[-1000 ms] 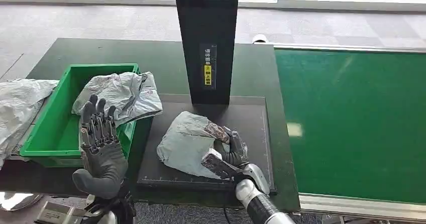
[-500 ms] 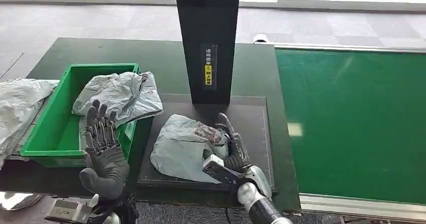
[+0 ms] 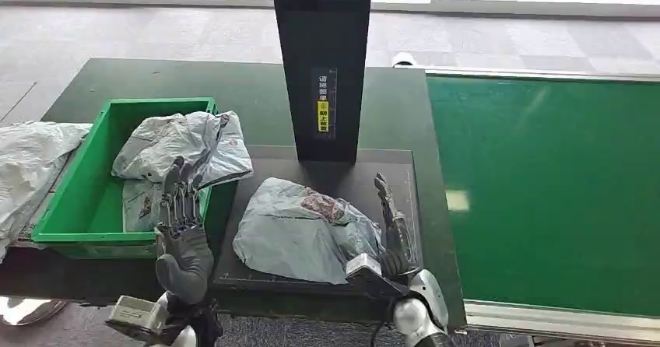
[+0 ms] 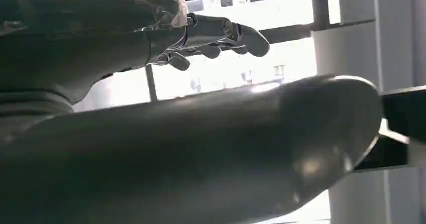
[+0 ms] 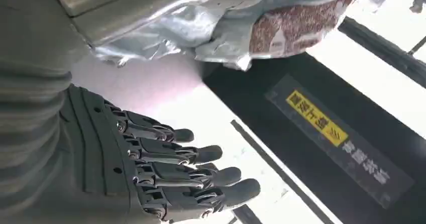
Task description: Moved the parcel from conveyor to table for the left to box.
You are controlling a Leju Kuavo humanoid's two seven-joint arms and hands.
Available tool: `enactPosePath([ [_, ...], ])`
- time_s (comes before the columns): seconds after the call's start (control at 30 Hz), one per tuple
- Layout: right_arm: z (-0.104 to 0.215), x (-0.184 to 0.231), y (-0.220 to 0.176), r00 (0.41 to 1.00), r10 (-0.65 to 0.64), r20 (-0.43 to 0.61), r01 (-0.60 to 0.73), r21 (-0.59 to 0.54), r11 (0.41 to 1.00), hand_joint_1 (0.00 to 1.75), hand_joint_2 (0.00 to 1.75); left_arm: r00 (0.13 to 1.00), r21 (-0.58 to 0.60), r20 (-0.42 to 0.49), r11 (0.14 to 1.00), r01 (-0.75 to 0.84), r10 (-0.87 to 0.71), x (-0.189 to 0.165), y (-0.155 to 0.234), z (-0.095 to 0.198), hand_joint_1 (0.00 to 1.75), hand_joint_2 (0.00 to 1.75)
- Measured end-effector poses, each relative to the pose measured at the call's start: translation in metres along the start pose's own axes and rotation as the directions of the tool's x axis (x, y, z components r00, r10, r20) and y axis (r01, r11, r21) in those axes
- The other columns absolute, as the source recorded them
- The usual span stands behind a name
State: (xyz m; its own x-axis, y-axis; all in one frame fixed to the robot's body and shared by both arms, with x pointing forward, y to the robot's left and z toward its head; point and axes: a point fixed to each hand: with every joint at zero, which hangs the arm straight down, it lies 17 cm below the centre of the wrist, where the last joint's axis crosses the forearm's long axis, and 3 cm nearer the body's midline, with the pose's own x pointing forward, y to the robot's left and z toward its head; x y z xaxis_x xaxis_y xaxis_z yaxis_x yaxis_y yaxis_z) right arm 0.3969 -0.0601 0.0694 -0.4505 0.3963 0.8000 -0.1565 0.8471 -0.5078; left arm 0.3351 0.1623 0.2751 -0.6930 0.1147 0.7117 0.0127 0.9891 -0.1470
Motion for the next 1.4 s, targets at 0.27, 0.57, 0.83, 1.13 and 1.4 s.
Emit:
enactPosePath([
  [0.27, 0.033, 0.037, -0.069, 0.996, 0.076, 0.047, -0.065, -0.198, 0.978, 0.0, 1.75, 0.902, -0.101, -0.18, 0.919, 0.38, -0.393, -0.085, -0.004, 0.025, 0.0, 0.0],
  [0.57, 0.032, 0.097, -0.091, 0.983, 0.046, 0.18, 0.003, -0.265, 0.964, 0.0, 1.75, 0.548, -0.454, -0.137, 0.544, 0.706, -0.825, -0.193, -0.042, 0.072, 0.0, 0.0],
  [0.83, 0.032, 0.125, -0.103, 0.968, 0.044, 0.246, 0.027, -0.28, 0.96, 0.0, 1.75, 0.389, -0.596, -0.058, 0.344, 0.726, -0.92, -0.228, -0.056, 0.109, 0.0, 0.0],
  [1.13, 0.032, 0.132, -0.108, 0.964, 0.053, 0.261, 0.027, -0.291, 0.956, 0.0, 1.75, 0.377, -0.635, -0.045, 0.317, 0.704, -0.925, -0.237, -0.059, 0.118, 0.0, 0.0],
  [1.4, 0.034, 0.143, -0.111, 0.957, 0.066, 0.283, 0.017, -0.28, 0.96, 0.0, 1.75, 0.33, -0.727, 0.121, 0.143, 0.672, -0.936, -0.249, -0.086, 0.136, 1.75, 1.75],
])
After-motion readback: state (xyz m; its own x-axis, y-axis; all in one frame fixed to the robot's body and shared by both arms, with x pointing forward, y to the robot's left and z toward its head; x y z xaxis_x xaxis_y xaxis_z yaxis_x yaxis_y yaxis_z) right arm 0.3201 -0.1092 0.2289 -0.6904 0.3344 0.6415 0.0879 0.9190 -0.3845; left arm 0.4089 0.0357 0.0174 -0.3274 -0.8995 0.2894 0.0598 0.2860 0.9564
